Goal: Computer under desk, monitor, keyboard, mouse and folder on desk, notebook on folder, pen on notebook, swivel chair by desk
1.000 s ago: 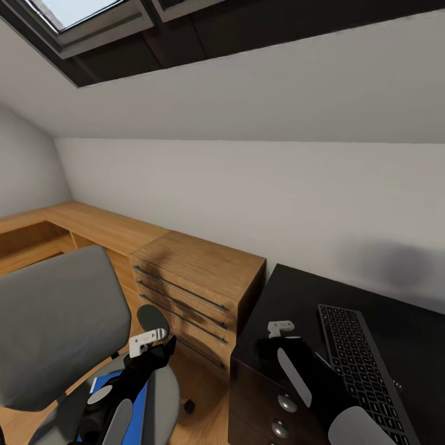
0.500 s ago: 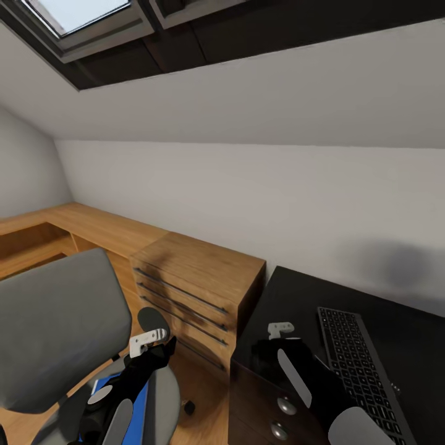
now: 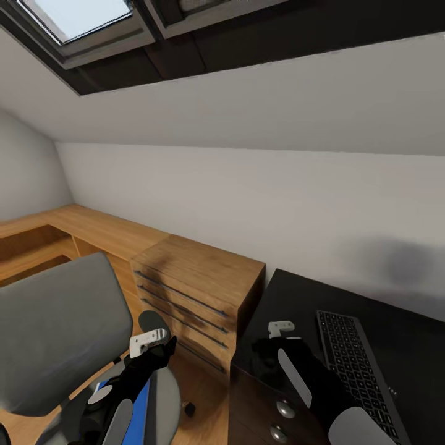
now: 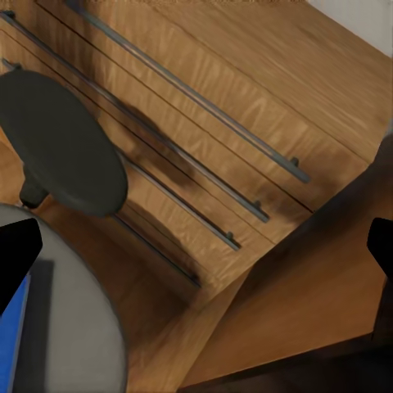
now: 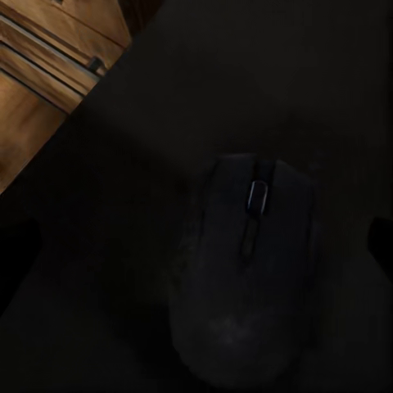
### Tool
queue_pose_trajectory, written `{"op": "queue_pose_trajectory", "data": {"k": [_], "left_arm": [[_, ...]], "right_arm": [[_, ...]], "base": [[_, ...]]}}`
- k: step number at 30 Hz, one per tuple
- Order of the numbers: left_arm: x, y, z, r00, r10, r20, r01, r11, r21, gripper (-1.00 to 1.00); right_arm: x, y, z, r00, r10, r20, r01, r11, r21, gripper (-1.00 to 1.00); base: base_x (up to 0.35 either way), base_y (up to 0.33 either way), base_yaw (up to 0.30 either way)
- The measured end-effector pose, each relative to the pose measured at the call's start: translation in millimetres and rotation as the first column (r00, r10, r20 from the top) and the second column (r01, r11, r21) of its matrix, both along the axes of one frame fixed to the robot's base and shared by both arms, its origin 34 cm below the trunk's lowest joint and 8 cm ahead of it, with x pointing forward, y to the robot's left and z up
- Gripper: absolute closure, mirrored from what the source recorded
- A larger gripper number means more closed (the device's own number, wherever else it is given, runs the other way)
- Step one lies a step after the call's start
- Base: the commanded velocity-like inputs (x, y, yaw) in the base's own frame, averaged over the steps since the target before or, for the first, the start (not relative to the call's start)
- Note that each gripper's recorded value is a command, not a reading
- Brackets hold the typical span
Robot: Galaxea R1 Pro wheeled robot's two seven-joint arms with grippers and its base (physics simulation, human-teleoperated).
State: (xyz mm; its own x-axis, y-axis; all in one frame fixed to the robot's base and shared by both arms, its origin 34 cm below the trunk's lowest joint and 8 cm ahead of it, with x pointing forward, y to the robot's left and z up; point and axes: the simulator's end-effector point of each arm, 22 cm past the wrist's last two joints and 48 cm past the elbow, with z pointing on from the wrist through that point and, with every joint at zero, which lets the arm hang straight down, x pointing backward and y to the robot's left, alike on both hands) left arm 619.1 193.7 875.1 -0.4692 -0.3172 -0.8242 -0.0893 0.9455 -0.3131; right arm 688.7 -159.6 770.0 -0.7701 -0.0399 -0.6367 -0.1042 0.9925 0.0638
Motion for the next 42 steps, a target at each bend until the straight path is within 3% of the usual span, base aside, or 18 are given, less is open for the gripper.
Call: {"op": "queue_pose_trajectory", "data": {"k": [5, 14, 23, 42], "left_arm": [[-0.3, -0.3, 7.3, 1.000, 0.000, 0.000, 0.000, 1.000, -0.001, -1.00], [-1.2, -0.4, 20.0, 1.000, 0.000, -0.001, 0.000, 1.000, -0.001, -1.00], [-2.3, -0.1, 32.2, 1.000, 0.001, -0.001, -0.001, 1.000, 0.001, -1.00], [-2.5, 0.7, 31.6, 1.000, 0.000, -0.004, 0.000, 1.000, 0.001, -1.00]], "right_arm": [[1.5, 0.0, 9.7, 1.000, -0.002, 0.009, 0.002, 1.000, 0.002, -1.00], [16.1, 3.6, 52.8, 0.996, -0.002, 0.085, 0.000, 1.000, 0.020, -1.00], [28.1, 7.3, 126.0, 0.972, -0.031, 0.231, 0.023, 0.999, 0.036, -1.00], [19.6, 15.5, 139.3, 0.964, -0.041, 0.262, 0.025, 0.998, 0.063, -1.00]], "base": [[0.000, 0.000, 0.000], [0.000, 0.000, 0.000], [0.000, 0.000, 0.000], [0.000, 0.000, 0.000]]}}
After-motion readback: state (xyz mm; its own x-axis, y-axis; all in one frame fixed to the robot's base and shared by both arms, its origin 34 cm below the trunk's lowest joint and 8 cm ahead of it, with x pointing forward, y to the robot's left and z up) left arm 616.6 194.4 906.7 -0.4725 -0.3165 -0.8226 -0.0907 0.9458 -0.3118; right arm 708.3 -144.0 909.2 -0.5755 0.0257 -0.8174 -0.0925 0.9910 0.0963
